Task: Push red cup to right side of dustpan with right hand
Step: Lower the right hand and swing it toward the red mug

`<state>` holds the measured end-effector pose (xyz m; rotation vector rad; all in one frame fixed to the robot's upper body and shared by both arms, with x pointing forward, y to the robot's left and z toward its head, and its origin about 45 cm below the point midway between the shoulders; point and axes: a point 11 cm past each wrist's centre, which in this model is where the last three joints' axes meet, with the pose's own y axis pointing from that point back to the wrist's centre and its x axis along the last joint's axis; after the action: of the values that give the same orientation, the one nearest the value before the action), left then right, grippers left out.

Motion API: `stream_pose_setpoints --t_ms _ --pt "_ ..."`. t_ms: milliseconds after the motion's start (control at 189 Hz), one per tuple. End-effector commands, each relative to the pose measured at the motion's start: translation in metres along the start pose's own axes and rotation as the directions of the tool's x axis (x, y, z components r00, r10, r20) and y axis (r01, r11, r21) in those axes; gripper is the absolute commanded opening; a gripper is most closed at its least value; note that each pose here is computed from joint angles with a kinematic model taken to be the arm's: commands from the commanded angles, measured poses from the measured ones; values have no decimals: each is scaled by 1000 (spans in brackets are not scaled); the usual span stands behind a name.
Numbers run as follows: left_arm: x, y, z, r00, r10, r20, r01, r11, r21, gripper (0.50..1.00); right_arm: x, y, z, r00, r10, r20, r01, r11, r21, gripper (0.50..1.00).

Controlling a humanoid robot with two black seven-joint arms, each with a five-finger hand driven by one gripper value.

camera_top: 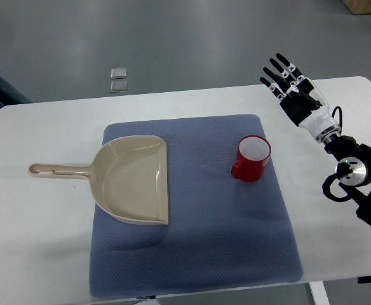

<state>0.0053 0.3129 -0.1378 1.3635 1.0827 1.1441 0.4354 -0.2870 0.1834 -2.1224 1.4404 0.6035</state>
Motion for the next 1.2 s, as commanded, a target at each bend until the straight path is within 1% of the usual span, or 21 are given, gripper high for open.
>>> stream_pose_setpoints --t_ms 0,286,381,582,740,814,1010,1073,1195 --pt "0 0 0 1000 -2 2 2 1000 0 1000 0 0 0 1000 1 0 -1 1000 0 934" --pt "0 0 0 1000 0 0 0 1000 0 1000 -1 1 -2 1000 -22 2 22 1000 -4 934" --pt "0 0 0 1000 0 2 0 1000 0 1000 -3 4 0 998 -57 -22 56 998 -43 934" --pt "0 0 0 1000 -2 2 2 1000 0 1000 15 19 -18 958 -119 -260 73 981 -182 934" --pt "-1 0 0 1000 -3 4 3 1000 0 1000 30 28 -49 878 -173 -446 56 963 -264 934" --pt "-2 0 0 1000 -6 4 6 1000 0 1000 36 33 -62 853 -176 -492 42 962 -270 934" --pt "-2 0 0 1000 -8 4 8 1000 0 1000 50 49 -99 800 -157 -579 18 971 -239 934" --pt "-2 0 0 1000 -8 4 8 1000 0 1000 52 53 -103 785 -162 -597 17 971 -240 934" --pt "-2 0 0 1000 -8 4 8 1000 0 1000 52 57 -99 760 -194 -620 30 964 -265 934"
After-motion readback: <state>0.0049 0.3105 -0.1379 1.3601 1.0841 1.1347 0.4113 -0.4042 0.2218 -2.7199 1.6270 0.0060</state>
